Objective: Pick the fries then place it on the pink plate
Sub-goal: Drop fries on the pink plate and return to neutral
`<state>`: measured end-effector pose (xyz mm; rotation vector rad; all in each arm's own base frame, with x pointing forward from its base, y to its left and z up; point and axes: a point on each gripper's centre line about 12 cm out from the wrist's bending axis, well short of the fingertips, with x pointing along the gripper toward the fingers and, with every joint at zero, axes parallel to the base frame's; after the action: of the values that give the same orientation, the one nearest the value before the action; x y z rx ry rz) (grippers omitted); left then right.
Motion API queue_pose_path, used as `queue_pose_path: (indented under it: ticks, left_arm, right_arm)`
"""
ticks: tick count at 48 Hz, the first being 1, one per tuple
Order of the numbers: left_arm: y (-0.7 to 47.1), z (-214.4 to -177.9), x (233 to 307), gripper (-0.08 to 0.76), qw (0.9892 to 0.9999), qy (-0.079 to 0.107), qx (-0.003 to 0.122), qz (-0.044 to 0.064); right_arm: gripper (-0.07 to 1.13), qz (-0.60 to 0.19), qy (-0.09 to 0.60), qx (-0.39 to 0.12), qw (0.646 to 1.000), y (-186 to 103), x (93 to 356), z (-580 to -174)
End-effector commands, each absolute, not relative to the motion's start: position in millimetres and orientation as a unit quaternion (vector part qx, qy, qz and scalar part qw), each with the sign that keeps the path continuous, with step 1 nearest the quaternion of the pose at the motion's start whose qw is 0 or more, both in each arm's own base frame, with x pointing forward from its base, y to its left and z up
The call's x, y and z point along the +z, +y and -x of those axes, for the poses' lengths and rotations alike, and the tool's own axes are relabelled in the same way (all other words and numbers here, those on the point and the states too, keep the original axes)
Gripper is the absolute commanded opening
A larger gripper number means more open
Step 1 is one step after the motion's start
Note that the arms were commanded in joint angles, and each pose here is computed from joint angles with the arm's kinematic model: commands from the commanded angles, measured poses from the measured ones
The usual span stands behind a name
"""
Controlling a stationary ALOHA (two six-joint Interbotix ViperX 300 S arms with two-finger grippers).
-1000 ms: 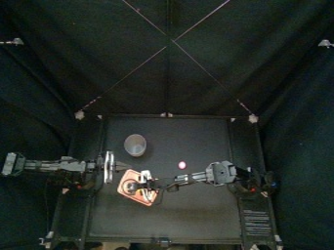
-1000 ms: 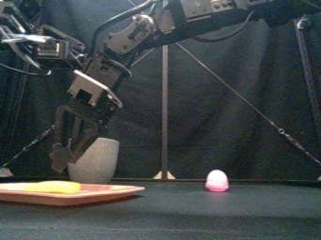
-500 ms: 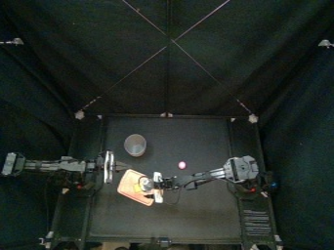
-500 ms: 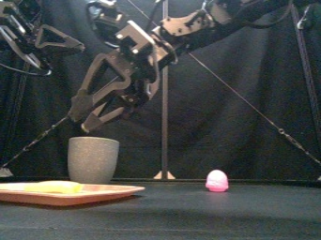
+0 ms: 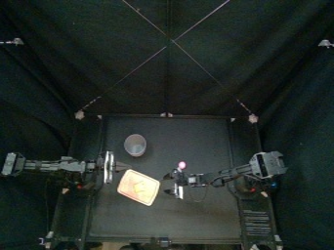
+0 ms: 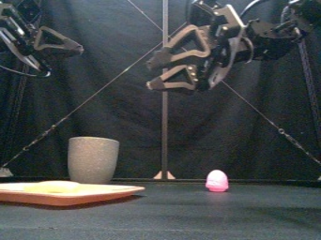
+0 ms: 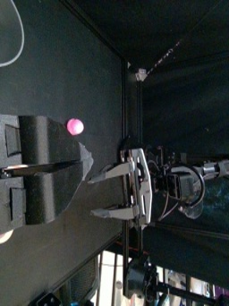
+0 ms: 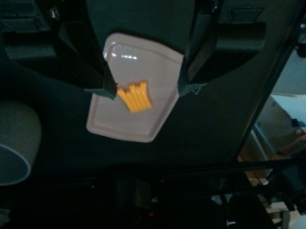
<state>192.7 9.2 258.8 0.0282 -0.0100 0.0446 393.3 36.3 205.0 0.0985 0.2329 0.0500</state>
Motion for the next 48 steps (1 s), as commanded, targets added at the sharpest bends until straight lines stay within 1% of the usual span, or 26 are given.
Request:
queue_pose_path:
  ticks: [1,5,10,18,22,24,30,37,38,40,41,48]
  left_arm:
    - [7.7,-194.6,267.7,-0.019,0.9995,-0.019,0.018,-0.015]
    - [7.1,-194.3,265.8,-0.019,0.9996,-0.017,0.017,-0.015]
    - [6.7,-194.1,263.1,-0.019,0.9996,-0.011,0.015,-0.019]
    - [6.6,-194.5,265.0,-0.019,0.9996,-0.013,0.015,-0.022]
    - [6.9,-194.3,263.7,-0.019,0.9996,-0.012,0.016,-0.021]
    - [6.9,-194.0,262.5,-0.019,0.9996,-0.01,0.016,-0.021]
    - [7.9,-193.7,262.8,-0.019,0.9996,-0.011,0.018,-0.019]
    - [8.0,-193.4,260.2,-0.019,0.9997,-0.006,0.019,-0.018]
    - [8.5,-193.2,259.6,-0.019,0.9996,-0.005,0.02,-0.018]
    - [8.0,-193.3,258.6,-0.019,0.9997,-0.003,0.019,-0.018]
    - [8.5,-193.3,258.6,-0.019,0.9996,-0.003,0.02,-0.018]
    - [8.8,-193.3,260.2,-0.019,0.9996,-0.006,0.021,-0.018]
  right_arm:
    - [0.91,-0.056,0.089,0.017,0.994,29.2,224.9,-375.5]
    - [0.91,-0.062,0.081,0.007,0.995,21.7,230.6,-363.8]
    - [0.91,-0.065,0.065,-0.005,0.996,11.7,241.4,-346.3]
    - [0.91,-0.067,0.04,-0.017,0.997,2.0,255.7,-322.6]
    - [0.91,-0.066,0.031,-0.019,0.997,-0.4,260.5,-314.1]
    - [0.91,-0.065,0.028,-0.02,0.997,-1.4,261.2,-309.9]
    - [0.91,-0.069,0.024,-0.022,0.997,-2.3,261.4,-303.1]
    - [0.91,-0.065,0.023,-0.021,0.997,-2.7,261.4,-300.6]
    - [0.91,-0.064,0.024,-0.021,0.997,-2.6,260.8,-300.3]
    - [0.91,-0.063,0.024,-0.021,0.997,-2.6,259.8,-299.8]
    - [0.91,-0.064,0.026,-0.02,0.997,-2.2,259.1,-299.6]
    - [0.91,-0.065,0.036,-0.021,0.997,-1.9,251.8,-296.7]
